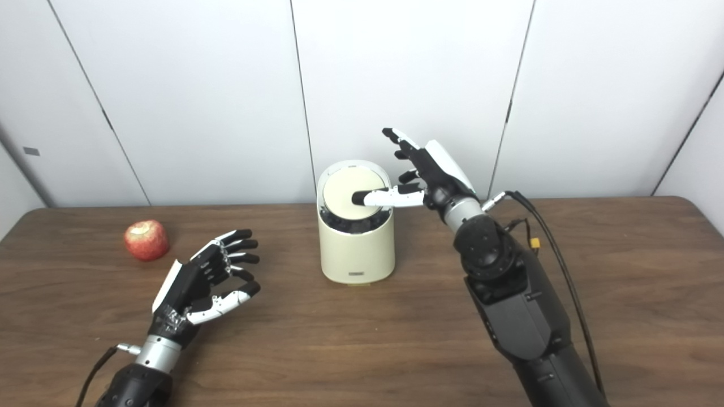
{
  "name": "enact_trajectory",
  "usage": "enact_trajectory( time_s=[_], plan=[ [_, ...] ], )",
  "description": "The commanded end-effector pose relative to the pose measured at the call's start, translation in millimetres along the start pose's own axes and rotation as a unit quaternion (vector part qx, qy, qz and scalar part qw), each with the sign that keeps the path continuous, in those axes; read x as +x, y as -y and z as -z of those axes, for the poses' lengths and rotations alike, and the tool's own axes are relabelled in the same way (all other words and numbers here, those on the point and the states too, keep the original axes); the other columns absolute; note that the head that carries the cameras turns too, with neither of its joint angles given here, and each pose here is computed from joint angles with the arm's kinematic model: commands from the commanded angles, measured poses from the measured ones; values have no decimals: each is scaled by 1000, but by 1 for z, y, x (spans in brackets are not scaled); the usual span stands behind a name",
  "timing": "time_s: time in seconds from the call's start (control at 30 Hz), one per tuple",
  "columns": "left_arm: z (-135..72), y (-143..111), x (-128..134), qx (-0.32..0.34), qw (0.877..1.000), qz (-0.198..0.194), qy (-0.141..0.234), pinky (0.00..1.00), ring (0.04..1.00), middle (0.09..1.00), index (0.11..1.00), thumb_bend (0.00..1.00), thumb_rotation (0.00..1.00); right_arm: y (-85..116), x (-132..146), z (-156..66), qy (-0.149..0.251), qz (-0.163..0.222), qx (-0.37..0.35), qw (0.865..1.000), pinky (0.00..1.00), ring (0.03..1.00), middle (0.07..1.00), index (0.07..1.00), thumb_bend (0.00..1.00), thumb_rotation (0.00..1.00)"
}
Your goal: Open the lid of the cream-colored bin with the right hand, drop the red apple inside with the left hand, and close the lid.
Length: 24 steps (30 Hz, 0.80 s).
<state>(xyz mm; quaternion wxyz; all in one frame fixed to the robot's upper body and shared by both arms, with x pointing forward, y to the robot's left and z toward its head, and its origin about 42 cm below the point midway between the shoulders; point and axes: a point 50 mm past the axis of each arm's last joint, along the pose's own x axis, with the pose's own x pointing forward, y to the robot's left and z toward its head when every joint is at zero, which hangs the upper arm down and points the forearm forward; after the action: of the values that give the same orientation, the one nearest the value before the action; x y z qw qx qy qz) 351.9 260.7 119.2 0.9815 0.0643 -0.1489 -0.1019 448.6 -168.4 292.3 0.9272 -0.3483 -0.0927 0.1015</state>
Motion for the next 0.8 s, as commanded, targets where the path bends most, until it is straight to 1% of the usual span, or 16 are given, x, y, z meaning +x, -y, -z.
enact_trajectory(
  time_s=[0.0, 0.03, 0.13, 0.33, 0.53, 0.6, 0.77],
  plan=[
    [24, 18, -24, -26, 999, -3, -43, 565, 710, 787, 835, 642, 108, 17, 12, -31, 44, 33, -15, 998, 706, 882, 952, 942, 805, 383],
    [24, 19, -23, -27, 999, -3, -44, 564, 709, 787, 835, 646, 110, 15, 13, -31, 44, 32, -15, 998, 723, 893, 957, 944, 806, 374],
    [23, 19, -23, -26, 999, -2, -44, 562, 709, 787, 834, 650, 113, 12, 17, -32, 45, 30, -18, 998, 734, 903, 970, 948, 814, 360],
    [22, 20, -23, -24, 999, -1, -44, 569, 709, 785, 835, 641, 109, 10, 23, -33, 51, 30, -35, 998, 790, 923, 961, 947, 821, 326],
    [21, 21, -23, -26, 999, -1, -44, 565, 708, 785, 835, 646, 113, 12, 26, -33, 53, 32, -46, 997, 830, 937, 958, 945, 751, 356],
    [21, 21, -23, -25, 999, -1, -44, 562, 706, 784, 835, 645, 115, 12, 26, -33, 53, 33, -47, 997, 833, 936, 955, 943, 745, 356],
    [21, 21, -24, -27, 999, -2, -44, 561, 705, 785, 835, 646, 118, 15, 26, -33, 54, 34, -50, 997, 801, 927, 955, 943, 737, 350]
  ],
)
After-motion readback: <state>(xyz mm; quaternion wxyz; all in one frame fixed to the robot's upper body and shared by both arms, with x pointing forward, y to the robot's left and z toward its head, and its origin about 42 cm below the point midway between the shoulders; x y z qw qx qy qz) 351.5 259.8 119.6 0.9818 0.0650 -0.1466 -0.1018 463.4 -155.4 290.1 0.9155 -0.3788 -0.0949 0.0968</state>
